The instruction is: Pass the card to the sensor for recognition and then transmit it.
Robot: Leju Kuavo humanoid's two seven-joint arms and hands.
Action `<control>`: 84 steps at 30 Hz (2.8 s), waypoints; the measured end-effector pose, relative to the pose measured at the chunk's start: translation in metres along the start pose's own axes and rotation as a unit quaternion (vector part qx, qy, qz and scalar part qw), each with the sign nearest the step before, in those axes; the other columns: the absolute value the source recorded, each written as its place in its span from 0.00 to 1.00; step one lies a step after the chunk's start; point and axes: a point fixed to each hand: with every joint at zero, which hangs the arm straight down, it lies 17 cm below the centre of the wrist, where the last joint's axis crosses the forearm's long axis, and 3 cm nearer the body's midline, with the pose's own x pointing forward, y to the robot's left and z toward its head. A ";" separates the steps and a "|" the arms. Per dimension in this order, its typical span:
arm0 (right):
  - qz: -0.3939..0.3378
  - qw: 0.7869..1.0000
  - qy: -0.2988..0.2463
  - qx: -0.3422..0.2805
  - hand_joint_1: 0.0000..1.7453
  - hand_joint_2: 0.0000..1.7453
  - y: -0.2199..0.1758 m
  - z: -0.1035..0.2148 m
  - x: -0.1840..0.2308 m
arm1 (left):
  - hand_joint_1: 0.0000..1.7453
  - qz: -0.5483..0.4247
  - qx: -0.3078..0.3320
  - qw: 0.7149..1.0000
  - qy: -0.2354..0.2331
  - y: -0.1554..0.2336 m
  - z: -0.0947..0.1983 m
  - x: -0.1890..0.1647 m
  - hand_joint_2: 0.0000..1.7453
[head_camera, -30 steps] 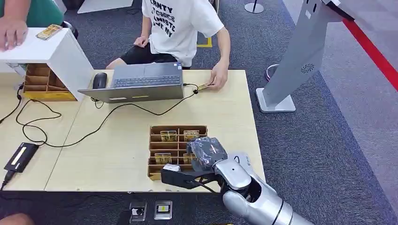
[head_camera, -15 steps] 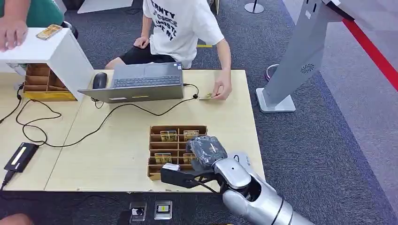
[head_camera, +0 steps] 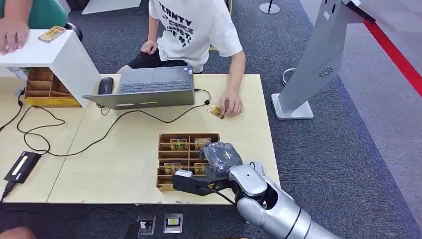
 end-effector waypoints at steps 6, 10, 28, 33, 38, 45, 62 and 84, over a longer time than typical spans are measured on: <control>-0.002 1.000 0.005 0.006 0.50 1.00 0.005 -0.001 -0.005 | 0.00 -0.004 -0.001 1.000 -0.001 0.000 0.000 0.000 0.00; -0.002 1.000 0.010 0.010 0.50 1.00 0.008 -0.002 -0.009 | 0.00 -0.006 -0.001 1.000 -0.001 0.000 0.000 0.000 0.00; 0.000 0.999 0.023 0.030 0.49 1.00 0.026 -0.006 -0.023 | 0.00 -0.010 0.000 1.000 0.005 0.000 0.000 -0.003 0.00; -0.001 0.999 0.023 0.035 0.49 1.00 0.030 -0.007 -0.024 | 0.00 -0.010 0.000 1.000 0.006 0.000 0.000 -0.003 0.00; -0.001 0.999 0.024 0.037 0.50 1.00 0.031 -0.009 -0.024 | 0.00 -0.010 0.000 1.000 0.007 0.000 0.000 -0.003 0.00; 0.001 0.999 0.024 0.036 0.90 1.00 0.028 -0.012 -0.025 | 0.00 -0.010 0.000 1.000 0.007 -0.001 0.000 -0.003 0.00; 0.003 0.999 0.024 0.035 0.88 1.00 0.025 -0.016 -0.027 | 0.00 -0.017 -0.001 1.000 0.003 -0.001 0.000 -0.002 0.00; 0.012 0.998 0.060 0.011 1.00 1.00 -0.001 -0.010 -0.043 | 0.00 -0.034 -0.007 0.999 -0.004 -0.003 0.001 -0.001 0.00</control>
